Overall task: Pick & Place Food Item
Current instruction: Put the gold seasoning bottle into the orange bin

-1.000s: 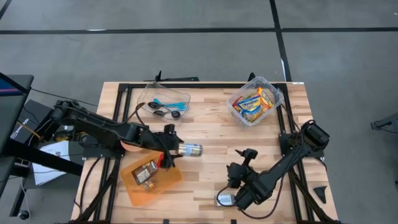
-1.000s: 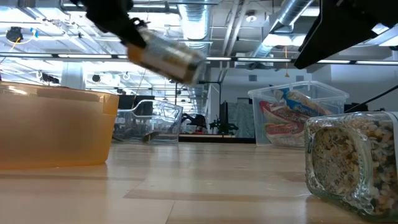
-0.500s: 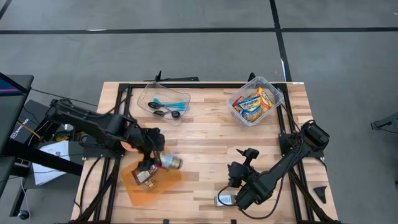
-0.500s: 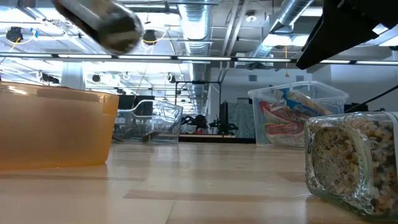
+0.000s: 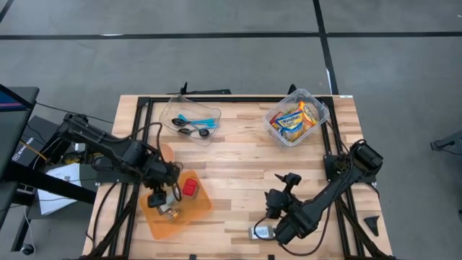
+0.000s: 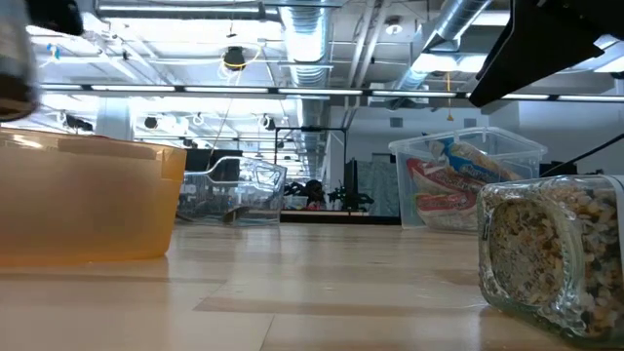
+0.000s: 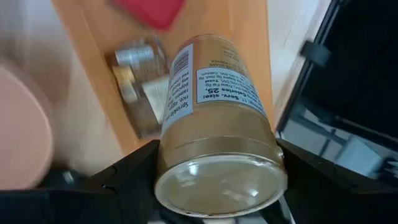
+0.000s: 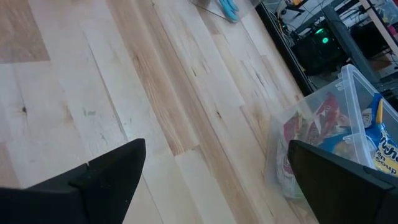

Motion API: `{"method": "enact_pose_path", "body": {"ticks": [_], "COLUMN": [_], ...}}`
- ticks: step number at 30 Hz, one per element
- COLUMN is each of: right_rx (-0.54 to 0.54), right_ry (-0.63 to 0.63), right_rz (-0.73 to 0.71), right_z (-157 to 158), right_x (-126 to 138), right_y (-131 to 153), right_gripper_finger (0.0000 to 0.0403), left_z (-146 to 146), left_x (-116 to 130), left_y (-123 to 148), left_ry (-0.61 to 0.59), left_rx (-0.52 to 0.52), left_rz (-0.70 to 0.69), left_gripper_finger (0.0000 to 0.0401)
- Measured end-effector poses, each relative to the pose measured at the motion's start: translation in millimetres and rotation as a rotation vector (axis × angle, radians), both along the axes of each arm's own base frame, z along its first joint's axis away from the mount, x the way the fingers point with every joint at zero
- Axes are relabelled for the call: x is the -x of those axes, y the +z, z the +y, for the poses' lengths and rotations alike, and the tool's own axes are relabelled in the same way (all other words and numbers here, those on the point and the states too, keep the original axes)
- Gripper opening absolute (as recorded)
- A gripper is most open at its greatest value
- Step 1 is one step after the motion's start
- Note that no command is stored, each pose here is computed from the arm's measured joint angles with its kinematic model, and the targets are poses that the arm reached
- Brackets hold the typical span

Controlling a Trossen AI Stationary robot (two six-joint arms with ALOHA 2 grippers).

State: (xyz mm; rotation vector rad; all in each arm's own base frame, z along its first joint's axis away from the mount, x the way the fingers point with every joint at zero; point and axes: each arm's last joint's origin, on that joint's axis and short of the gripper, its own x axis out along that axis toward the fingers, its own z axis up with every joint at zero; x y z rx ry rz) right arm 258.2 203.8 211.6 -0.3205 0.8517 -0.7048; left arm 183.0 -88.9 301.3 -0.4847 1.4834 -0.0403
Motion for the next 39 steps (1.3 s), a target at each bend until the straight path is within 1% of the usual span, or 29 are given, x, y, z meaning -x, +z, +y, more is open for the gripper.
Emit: {"method": "enact_pose_path", "body": {"ticks": [3,7,14,17,21,25,29,32,39], "right_rx": [-0.003,-0.003,-0.006,-0.006,-0.007,-0.008,-0.008,-0.008,-0.011], "right_ry": [-0.004,-0.004,-0.009,-0.008,-0.009,-0.009,-0.009,-0.008,-0.009], "right_rz": [-0.004,-0.004,-0.006,-0.006,-0.007,-0.008,-0.009,-0.009,-0.011], "right_z": [-0.1,-0.1,-0.2,-0.1,-0.1,0.0,0.0,0.1,0.2], "right_x": [0.0,0.0,0.2,0.2,0.1,0.0,0.0,0.0,-0.3], "right_y": [0.0,0.0,0.0,0.0,0.0,0.0,-0.1,-0.2,-0.1], "right_gripper_finger": [0.0388,0.0388,0.0388,0.0388,0.0388,0.0388,0.0388,0.0388,0.0388], "left_z": [-6.5,-14.4,-28.9,-33.0,-36.3,-36.5,-38.5,-39.3,-37.4], "left_x": [1.6,-0.4,-20.6,-26.7,-30.2,-31.7,-30.3,-28.2,-20.5], "left_y": [-4.9,-15.6,-44.2,-55.5,-64.9,-68.2,-68.4,-68.9,-80.9], "left_ry": [0.047,0.092,0.103,0.082,0.041,0.042,0.035,0.027,0.023], "left_rx": [0.019,0.013,0.032,0.028,0.003,-0.041,-0.063,-0.100,-0.146], "left_rz": [0.101,0.244,0.432,0.489,0.517,0.508,0.501,0.497,0.532], "left_gripper_finger": [0.0273,0.0273,0.0273,0.0273,0.0273,0.0273,0.0273,0.0273,0.0273]}}
